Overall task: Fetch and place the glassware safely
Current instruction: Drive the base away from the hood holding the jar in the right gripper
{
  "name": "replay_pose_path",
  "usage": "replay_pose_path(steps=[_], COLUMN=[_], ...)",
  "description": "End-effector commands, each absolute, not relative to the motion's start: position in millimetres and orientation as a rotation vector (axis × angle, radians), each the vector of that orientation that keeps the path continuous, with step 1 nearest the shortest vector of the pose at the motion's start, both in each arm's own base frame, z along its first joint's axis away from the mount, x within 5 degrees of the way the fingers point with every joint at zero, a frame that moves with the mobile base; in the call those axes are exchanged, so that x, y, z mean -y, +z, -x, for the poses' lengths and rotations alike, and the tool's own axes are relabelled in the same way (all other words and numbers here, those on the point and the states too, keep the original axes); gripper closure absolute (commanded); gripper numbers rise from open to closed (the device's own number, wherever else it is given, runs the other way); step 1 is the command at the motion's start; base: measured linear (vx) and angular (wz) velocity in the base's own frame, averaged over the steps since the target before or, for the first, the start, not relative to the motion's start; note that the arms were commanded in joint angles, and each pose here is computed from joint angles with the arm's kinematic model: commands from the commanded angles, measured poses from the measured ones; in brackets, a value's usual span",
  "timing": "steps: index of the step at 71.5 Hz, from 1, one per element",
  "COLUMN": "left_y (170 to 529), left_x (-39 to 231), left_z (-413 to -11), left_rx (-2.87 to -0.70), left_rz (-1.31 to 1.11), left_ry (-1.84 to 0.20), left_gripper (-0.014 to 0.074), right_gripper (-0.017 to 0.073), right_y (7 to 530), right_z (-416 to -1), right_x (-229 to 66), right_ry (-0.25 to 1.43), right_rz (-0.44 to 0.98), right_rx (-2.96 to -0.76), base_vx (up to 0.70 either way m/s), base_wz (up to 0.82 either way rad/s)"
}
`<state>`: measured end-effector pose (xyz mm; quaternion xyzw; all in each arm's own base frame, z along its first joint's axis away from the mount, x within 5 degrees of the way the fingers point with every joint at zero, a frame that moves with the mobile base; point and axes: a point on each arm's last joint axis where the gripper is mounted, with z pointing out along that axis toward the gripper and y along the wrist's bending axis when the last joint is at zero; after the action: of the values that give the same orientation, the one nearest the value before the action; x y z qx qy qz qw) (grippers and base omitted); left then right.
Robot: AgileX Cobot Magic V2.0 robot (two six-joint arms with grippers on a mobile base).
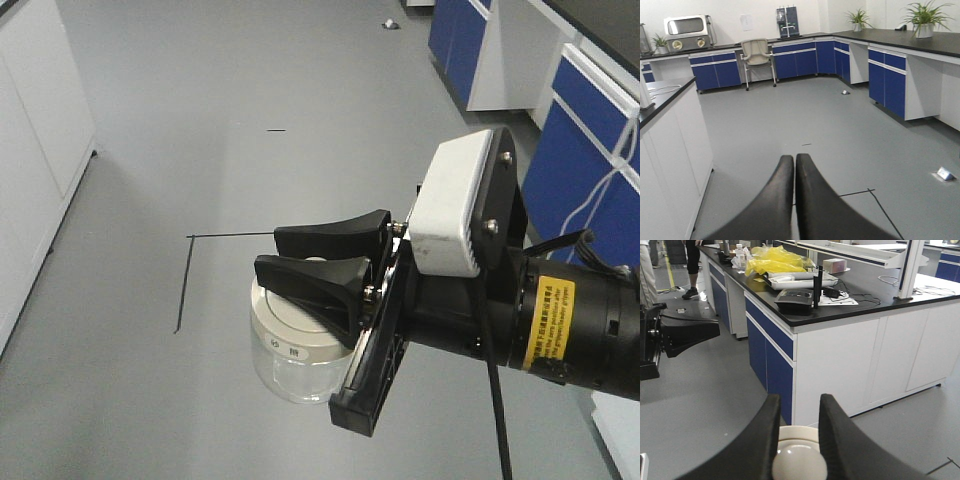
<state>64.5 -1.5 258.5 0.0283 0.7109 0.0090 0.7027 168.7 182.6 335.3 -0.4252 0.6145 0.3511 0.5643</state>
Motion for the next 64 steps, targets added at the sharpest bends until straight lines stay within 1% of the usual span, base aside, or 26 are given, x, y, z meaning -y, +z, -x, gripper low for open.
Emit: replay_pose_path(steps=[1,34,64], left_y=[273.7,273.7,273.7], left_x=[1.9,1.9,1.9], left_z=[-64.5,-64.5,-64.5], left_rx=[-1.497,-1.497,-1.497], left_rz=[-0.051,-0.051,-0.051], left_ry=[0.005,0.005,0.005], left_gripper=[0.0601,0.0601,0.0601], right_gripper=[0.056,0.056,0.056], right_y=[353.8,353.8,353.9], right_z=[-164.0,-164.0,-164.0], right_x=[-181.5,-181.5,-181.5], right_ry=[0.872,0.872,0.873], right_rz=[0.966,0.966,0.966], right_rx=[-1.376,-1.376,-1.375], base_vx=[0.14,0.19,0.31], base_wz=[0.19,0.16,0.05])
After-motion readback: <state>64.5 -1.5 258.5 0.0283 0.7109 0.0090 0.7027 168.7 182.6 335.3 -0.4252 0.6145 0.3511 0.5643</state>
